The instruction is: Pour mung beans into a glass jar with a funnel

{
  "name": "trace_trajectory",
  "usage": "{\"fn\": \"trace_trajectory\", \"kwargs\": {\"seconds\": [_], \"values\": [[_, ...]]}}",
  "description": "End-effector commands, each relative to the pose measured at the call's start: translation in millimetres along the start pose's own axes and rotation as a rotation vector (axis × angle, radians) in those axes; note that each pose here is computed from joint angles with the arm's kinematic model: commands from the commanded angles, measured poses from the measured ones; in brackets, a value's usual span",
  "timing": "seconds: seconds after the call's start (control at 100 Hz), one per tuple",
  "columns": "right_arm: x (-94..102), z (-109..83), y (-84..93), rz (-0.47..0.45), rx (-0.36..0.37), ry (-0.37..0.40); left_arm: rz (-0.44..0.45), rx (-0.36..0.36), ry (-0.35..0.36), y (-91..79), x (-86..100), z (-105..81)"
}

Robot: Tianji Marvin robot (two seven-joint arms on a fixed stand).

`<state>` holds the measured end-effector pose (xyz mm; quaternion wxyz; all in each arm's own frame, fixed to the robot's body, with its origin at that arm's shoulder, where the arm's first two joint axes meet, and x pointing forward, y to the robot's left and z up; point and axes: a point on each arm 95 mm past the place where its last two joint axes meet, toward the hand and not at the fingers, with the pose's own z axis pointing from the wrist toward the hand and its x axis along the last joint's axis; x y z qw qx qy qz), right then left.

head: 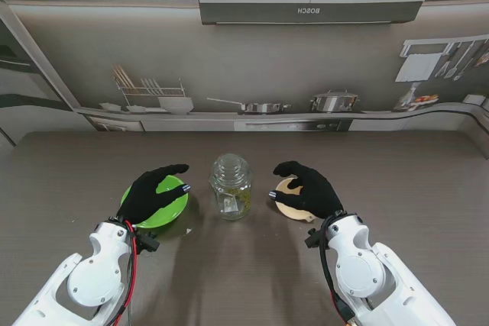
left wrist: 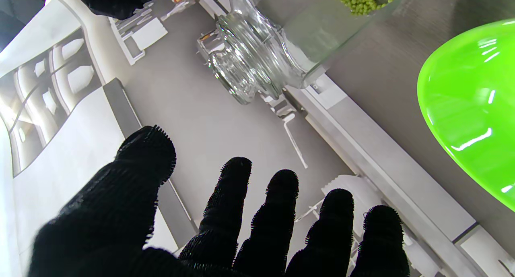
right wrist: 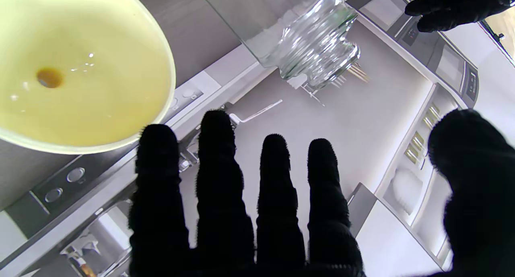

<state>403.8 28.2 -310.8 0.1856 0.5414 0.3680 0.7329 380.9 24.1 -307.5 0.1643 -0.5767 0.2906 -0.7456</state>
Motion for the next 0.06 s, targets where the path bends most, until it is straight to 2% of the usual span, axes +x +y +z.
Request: {"fn": "trace_trajectory", "kwargs": {"seconds": [0.0, 0.05], "values": [[-0.4, -4.2, -3.9, 0.005, 0.023, 0.004, -0.009, -0.022, 0.001, 3.7, -0.1, 0.6], [-1.0, -5.0, -3.9, 0.01, 0.025, 0.005, -0.01, -0.025, 0.001, 4.1, -0.3, 0.8]]}}
